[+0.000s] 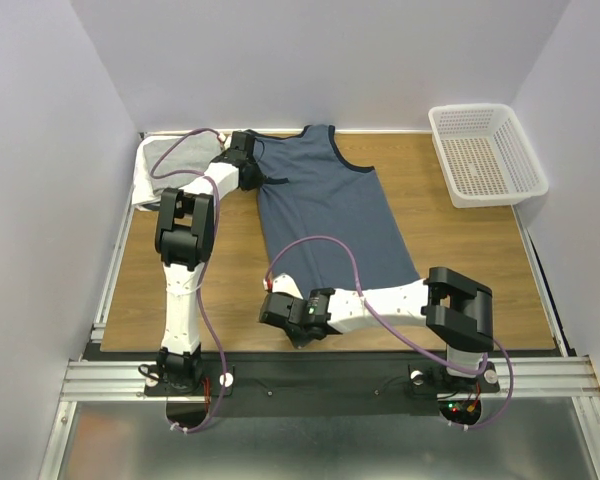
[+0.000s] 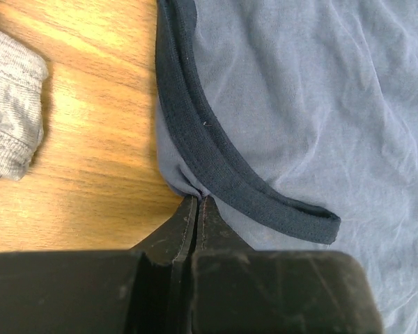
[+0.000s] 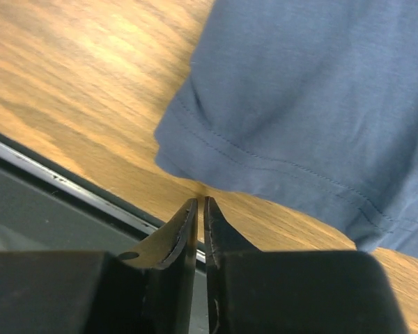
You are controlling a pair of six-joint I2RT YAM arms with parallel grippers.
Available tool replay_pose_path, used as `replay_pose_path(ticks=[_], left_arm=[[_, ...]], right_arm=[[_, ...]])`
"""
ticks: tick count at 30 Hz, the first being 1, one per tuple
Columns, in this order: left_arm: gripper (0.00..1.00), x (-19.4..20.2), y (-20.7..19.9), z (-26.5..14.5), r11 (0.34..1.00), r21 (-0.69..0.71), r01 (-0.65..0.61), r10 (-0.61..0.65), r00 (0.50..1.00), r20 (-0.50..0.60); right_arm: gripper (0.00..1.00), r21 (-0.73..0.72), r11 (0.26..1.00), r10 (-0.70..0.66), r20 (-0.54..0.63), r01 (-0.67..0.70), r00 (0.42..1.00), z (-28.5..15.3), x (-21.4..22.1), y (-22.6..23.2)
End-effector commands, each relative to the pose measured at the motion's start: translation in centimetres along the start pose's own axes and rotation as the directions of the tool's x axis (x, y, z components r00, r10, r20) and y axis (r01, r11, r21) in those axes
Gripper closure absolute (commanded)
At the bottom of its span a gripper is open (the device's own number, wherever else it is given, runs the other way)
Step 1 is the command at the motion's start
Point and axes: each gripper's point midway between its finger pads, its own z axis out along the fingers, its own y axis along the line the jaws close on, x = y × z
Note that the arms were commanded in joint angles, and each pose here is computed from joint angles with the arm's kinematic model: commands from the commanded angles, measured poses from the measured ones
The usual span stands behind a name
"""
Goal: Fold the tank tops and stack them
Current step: Fold the tank top
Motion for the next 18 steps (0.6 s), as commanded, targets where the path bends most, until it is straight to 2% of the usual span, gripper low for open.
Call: replay_pose_path(ticks=[1,6,9,10,11,13,14,16,18], left_arm=[[1.0,-0.9,1.0,0.0,0.998,-0.047,-0.039,0.04,0.999,0.013],[1.0,-3.0,0.5,0.6,0.997,-0.021,-0.069,0.069,0.997,0.034],[0.89,-4.1,-1.7,0.7,0.992,0.062,-0.107,0.105,0.994,0.039],[0.8,-4.8,-2.3,0.4,0.99,0.081,-0.114,0.11,0.993,0.054],[0.75,-5.3,-2.8,0.0,0.988,0.096,-0.118,0.111,0.991,0.07],[0.66,-5.4,-3.3,-0.8,0.984,0.128,-0.124,0.114,0.99,0.086],[0.6,-7.4,-4.7,-2.8,0.977,0.171,-0.124,0.098,0.983,0.155],[0.55,-9.0,-6.1,-5.7,0.966,0.221,-0.13,0.083,0.974,0.209],[0.5,-10.8,-7.3,-8.2,0.956,0.262,-0.131,0.057,0.961,0.271]], right_arm=[[0.87,0.033,0.999,0.016,0.025,-0.017,1.0,-0.2,-0.4,-0.4],[0.87,-0.034,0.999,-0.001,0.054,0.003,0.999,-1.7,-2.1,1.1],[0.84,-0.086,0.996,0.0,0.109,0.009,0.994,-3.3,-4.6,2.6],[0.82,-0.071,0.997,0.018,0.141,-0.008,0.99,-3.7,-5.7,2.0],[0.81,-0.071,0.997,0.037,0.157,-0.026,0.987,-4.2,-6.4,1.5],[0.78,-0.075,0.993,0.1,0.193,-0.087,0.976,-5.4,-8.1,-0.4],[0.74,-0.039,0.988,0.151,0.204,-0.146,0.967,-5.1,-9.0,-3.2],[0.73,-0.003,0.974,0.221,0.242,-0.227,0.945,-5.5,-11.1,-7.2],[0.66,0.015,0.957,0.27,0.309,-0.289,0.912,-7.1,-13.2,-10.2]])
